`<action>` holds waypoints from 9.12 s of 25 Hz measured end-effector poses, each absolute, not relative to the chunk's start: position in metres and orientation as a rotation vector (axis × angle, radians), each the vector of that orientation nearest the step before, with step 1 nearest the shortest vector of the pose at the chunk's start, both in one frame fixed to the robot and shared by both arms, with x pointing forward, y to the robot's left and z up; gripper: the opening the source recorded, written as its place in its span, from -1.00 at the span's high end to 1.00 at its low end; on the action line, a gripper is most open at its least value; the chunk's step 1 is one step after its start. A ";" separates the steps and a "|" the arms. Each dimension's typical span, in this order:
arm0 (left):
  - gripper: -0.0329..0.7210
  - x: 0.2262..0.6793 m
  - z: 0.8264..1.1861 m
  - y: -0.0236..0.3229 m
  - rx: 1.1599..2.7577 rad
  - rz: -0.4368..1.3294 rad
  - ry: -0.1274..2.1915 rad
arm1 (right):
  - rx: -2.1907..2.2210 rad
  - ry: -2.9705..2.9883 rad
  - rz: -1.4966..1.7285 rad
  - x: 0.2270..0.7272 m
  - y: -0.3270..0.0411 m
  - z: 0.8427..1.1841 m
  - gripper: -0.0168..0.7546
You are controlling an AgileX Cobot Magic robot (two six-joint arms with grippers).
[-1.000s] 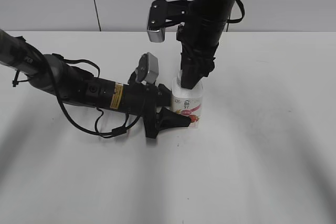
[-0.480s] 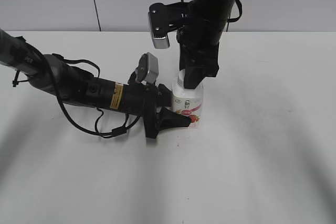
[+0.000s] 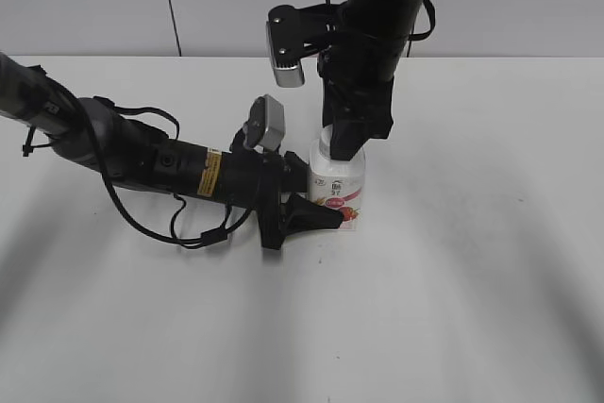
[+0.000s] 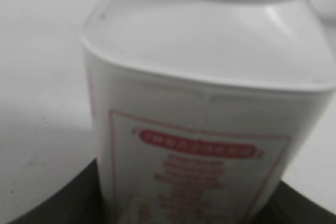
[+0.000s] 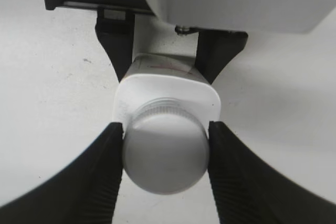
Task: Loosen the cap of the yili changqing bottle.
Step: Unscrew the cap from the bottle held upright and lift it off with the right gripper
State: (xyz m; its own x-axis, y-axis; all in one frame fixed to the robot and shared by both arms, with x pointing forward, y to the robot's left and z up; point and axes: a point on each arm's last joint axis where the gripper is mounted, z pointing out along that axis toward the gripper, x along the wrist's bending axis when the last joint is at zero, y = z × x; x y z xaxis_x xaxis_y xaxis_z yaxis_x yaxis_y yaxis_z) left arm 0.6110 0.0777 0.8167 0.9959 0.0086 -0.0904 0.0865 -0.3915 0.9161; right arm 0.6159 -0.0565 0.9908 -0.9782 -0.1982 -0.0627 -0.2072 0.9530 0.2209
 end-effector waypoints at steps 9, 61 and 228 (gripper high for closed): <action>-0.14 0.610 0.817 0.078 1.969 -0.095 0.055 | -0.235 3.084 0.383 0.615 -0.055 0.991 -0.22; -0.14 0.609 0.817 0.078 1.974 -0.101 0.041 | 1.973 2.553 0.402 0.609 -0.060 1.018 -0.39; -0.13 0.609 0.817 0.078 1.974 -0.120 0.079 | 2.172 2.447 0.363 0.605 -0.061 1.011 -0.51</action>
